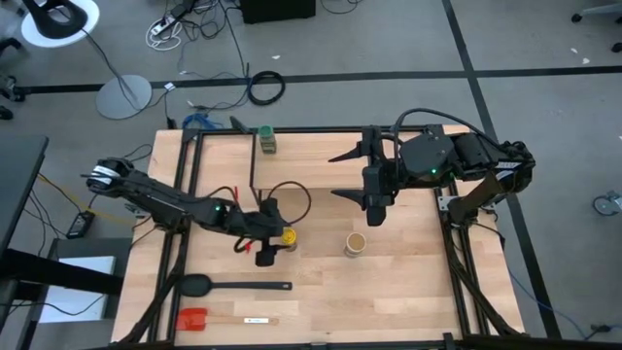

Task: Shelf spices
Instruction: Put the golden seasoning bottle on the shelf

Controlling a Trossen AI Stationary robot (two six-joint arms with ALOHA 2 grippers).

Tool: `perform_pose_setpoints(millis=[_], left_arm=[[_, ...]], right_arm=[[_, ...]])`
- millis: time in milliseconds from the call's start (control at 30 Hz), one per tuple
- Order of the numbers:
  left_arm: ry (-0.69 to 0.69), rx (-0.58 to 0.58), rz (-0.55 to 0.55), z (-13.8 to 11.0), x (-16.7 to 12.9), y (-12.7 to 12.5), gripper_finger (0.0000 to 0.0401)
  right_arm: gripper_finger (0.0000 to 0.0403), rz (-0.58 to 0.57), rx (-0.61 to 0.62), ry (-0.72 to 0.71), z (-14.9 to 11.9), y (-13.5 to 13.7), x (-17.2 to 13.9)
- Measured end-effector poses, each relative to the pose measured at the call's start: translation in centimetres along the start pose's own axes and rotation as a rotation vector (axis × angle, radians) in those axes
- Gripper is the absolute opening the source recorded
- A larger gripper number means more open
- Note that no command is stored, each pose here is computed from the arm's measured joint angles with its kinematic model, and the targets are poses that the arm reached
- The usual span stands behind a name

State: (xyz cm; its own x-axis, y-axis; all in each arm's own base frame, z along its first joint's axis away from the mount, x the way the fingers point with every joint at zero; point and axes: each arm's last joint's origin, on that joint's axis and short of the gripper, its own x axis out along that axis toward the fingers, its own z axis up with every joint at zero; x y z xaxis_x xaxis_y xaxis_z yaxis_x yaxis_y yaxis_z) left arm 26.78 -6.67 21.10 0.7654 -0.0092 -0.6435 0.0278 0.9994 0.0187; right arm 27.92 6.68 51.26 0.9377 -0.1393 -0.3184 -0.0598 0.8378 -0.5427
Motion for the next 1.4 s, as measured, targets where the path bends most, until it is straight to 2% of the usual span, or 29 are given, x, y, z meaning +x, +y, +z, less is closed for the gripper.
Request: perform_pose_setpoints(millis=[233,567,700,967,1167,1400], left_arm=[[0.079,0.011,-0.018,-0.6,1.7,-0.3,0.0301],[0.077,-0.01,-0.012,-0.6,1.9,-0.3,0.0295],[0.097,-0.007,-0.004,-1.0,2.4,-0.3,0.0277],[0.083,-0.01,-0.004,-0.9,2.6,-0.4,0.0212],[0.041,-0.015,-0.01,0.7,2.3,-0.5,0.0212],[0.038,0.06,-0.004,4.9,0.6,-0.8,0.0215]], right_arm=[[0.0293,0.003,-0.002,0.006,-0.1,0.0,0.0],[0.0293,0.009,-0.004,0.017,-0.2,0.1,0.0],[0.0293,0.009,-0.004,0.017,-0.2,0.1,0.0],[0.0293,0.009,-0.004,0.017,-0.2,0.1,0.0],[0.0293,0.009,-0.004,0.017,-0.2,0.1,0.0],[0.0293,0.01,-0.004,0.018,-0.2,0.1,0.0]])
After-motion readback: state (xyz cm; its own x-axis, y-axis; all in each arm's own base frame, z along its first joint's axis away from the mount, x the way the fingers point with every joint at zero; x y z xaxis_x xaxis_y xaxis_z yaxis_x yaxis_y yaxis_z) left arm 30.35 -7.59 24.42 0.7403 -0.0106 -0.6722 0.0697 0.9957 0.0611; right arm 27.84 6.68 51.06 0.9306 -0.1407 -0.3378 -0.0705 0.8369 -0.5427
